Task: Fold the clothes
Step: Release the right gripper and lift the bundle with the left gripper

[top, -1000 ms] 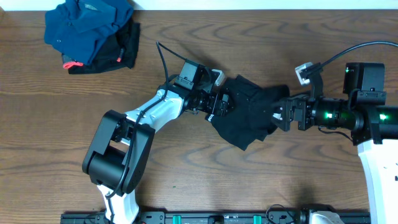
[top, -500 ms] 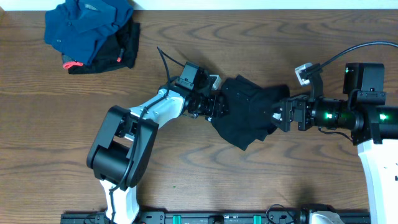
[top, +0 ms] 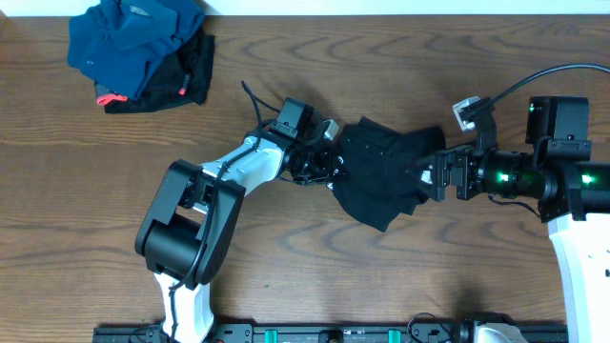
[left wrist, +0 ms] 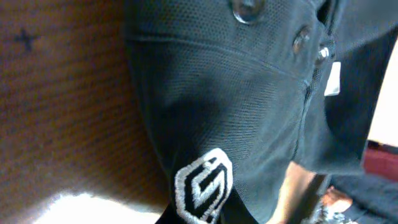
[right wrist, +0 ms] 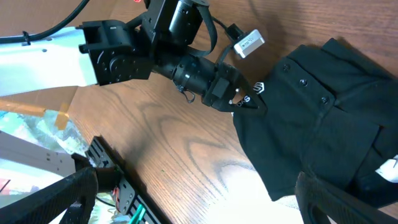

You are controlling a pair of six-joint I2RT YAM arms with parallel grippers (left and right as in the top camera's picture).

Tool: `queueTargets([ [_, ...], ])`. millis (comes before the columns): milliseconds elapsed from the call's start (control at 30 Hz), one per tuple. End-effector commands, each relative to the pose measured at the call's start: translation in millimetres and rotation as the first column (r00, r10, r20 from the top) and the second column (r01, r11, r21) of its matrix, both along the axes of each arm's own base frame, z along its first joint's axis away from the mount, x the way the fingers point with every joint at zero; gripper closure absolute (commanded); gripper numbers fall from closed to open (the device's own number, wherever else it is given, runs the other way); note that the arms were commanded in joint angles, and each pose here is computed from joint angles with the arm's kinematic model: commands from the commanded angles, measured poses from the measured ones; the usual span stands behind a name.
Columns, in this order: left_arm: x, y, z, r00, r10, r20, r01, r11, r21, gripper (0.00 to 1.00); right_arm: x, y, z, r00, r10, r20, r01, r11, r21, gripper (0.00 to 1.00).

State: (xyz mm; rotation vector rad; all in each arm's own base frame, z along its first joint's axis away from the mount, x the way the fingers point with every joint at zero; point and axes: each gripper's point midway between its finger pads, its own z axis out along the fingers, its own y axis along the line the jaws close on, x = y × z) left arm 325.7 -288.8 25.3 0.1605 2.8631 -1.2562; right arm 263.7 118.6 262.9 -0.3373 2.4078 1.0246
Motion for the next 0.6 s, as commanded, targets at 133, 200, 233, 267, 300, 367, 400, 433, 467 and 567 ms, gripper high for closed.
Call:
queueTargets([
  [133, 23.2, 16.0, 6.6, 0.955, 0.293, -0.054, -0.285, 0.951, 0.123, 0.94, 1.0, -4.2, 3.2, 1.000, -0.006, 0.028, 0.007, 1.000, -0.022, 0.01],
  [200, 33.8, 24.2, 6.0, 0.929, 0.370, -0.023, -0.361, 0.918, 0.162, 0.94, 1.0, -4.2, 3.2, 1.000, -0.006, 0.028, 0.007, 1.000, -0.022, 0.01],
  [233, 38.5, 27.0, 6.3, 0.917, 0.399, -0.012, -0.391, 0.905, 0.169, 0.94, 1.0, -4.2, 3.2, 1.000, -0.006, 0.028, 0.007, 1.000, -0.022, 0.01],
  [267, 42.6, 28.8, 6.5, 0.906, 0.424, -0.008, -0.416, 0.893, 0.171, 0.94, 1.0, -4.2, 3.2, 1.000, -0.006, 0.028, 0.007, 1.000, -0.022, 0.01],
  [300, 46.9, 31.1, 6.8, 0.889, 0.458, -0.011, -0.449, 0.877, 0.173, 0.94, 0.8, -4.2, 3.2, 1.000, -0.006, 0.027, 0.007, 1.000, -0.022, 0.01],
  [367, 53.1, 38.4, 5.0, 0.853, 0.521, -0.016, -0.509, 0.839, 0.191, 0.94, 0.3, -4.2, 2.9, 1.000, -0.006, 0.024, 0.007, 1.000, -0.022, 0.01],
  [400, 57.1, 44.0, 3.6, 0.833, 0.554, -0.009, -0.541, 0.816, 0.204, 0.94, -0.2, -4.2, 2.6, 1.000, -0.006, 0.021, 0.006, 1.000, -0.021, 0.01],
  [433, 61.0, 48.9, 2.8, 0.816, 0.578, 0.000, -0.565, 0.797, 0.213, 0.94, -0.5, -4.2, 2.4, 1.000, -0.006, 0.019, 0.006, 1.000, -0.022, 0.01],
  [467, 64.6, 54.6, 1.9, 0.799, 0.602, 0.008, -0.588, 0.778, 0.221, 0.94, -0.9, -4.2, 2.2, 1.000, -0.006, 0.017, 0.006, 1.000, -0.021, 0.01],
  [567, 74.8, 71.9, 0.2, 0.749, 0.663, 0.020, -0.647, 0.724, 0.238, 0.94, -2.5, -4.2, 1.1, 1.000, -0.004, 0.010, 0.004, 1.000, -0.024, 0.01],
])
